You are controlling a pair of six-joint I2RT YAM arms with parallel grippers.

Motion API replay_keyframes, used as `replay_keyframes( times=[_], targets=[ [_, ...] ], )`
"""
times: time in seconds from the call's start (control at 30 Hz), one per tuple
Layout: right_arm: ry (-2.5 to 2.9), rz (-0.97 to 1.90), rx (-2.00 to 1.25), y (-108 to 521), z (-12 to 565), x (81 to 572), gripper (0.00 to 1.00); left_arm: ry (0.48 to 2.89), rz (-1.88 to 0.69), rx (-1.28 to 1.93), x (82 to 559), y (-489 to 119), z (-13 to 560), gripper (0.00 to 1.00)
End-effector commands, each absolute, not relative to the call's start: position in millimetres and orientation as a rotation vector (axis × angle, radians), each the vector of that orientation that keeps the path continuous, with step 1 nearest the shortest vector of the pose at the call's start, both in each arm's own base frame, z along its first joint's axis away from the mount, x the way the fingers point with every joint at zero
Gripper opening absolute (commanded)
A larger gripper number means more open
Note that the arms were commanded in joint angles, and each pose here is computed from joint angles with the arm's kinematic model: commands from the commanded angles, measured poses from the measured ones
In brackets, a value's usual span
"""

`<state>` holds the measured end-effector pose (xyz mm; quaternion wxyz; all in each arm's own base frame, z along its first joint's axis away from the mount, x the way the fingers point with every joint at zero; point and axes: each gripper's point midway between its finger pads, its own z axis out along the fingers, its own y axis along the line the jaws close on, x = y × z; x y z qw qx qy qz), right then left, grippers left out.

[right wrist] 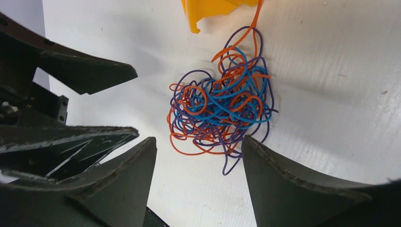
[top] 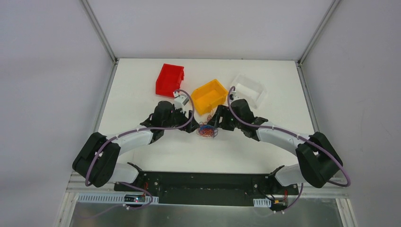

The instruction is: Untangle the cables

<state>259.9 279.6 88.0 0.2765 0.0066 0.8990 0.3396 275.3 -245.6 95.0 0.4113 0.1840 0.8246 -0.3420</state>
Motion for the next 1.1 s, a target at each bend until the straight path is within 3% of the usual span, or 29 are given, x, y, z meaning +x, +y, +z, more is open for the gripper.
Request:
replay_keyframes(
  times=[0.0,0.23,0.4,0.63,0.73,0.87,1.07],
  targets=[
    [2.402,0.901,0.034,270,92,252,0.67,2.086,-0.882,0.487,281,-255,100,0.77],
    [2.454,0.945,0.049,268,75,232,0.52,2.145,-0.952,0.498,280,-267,89,0.73],
    [2.477,0.971,0.004,274,68,224,0.36,2.165,-0.990,0.515,278,-272,86,0.69],
    [2.502,0.971,-0.034,285,60,222,0.35,2.193,-1.042,0.520,279,-280,80,0.68],
    [2.522,0.929,-0.021,282,52,224,0.29,2.201,-1.057,0.523,280,-283,78,0.67],
    [2.513,0.918,-0.015,279,52,224,0.03,2.225,-1.094,0.530,280,-290,73,0.58],
    [2.490,0.920,-0.022,276,59,223,0.00,2.241,-1.153,0.546,280,-298,71,0.32]
  ],
)
